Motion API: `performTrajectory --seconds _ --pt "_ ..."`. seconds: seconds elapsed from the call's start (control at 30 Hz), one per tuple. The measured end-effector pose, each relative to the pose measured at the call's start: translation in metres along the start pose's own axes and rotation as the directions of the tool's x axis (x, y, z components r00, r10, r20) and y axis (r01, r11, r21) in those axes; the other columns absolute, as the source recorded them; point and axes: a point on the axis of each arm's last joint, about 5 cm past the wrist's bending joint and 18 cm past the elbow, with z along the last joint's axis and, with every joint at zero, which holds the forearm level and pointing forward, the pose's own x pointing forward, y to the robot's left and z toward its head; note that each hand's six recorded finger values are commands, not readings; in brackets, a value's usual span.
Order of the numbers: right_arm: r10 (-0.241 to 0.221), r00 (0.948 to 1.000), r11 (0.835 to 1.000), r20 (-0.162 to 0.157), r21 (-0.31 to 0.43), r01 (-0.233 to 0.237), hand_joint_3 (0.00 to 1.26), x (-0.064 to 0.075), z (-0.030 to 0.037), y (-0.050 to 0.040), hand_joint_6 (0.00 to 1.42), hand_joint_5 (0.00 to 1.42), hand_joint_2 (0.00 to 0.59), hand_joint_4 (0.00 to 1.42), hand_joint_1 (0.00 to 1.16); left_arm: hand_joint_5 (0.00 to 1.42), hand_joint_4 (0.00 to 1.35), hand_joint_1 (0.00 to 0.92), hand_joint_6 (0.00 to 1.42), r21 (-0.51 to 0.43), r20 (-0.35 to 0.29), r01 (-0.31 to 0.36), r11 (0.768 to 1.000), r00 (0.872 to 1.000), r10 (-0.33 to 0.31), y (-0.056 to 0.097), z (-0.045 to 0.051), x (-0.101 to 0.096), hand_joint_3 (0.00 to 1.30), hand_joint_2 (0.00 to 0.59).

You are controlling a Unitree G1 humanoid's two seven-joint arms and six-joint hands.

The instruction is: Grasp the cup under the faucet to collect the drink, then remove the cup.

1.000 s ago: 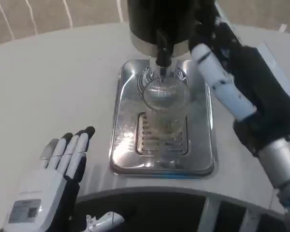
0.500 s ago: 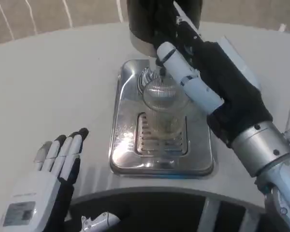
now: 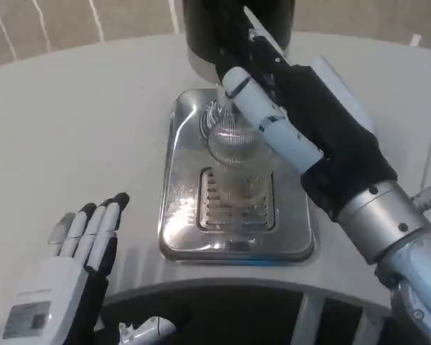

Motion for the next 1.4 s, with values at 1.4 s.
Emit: performTrajectory --seconds 1.4 --pt "0.042 0.9853 0.643 -0.165 -0.750 -0.153 0.00 0.006 0.0464 0.0181 0.00 0.00 0.559 0.00 0.04 0.00 0.00 0.022 0.00 -0.053 -0.032 -0.040 0.998 0.999 0.038 -0.014 -0.0097 0.050 0.00 0.055"
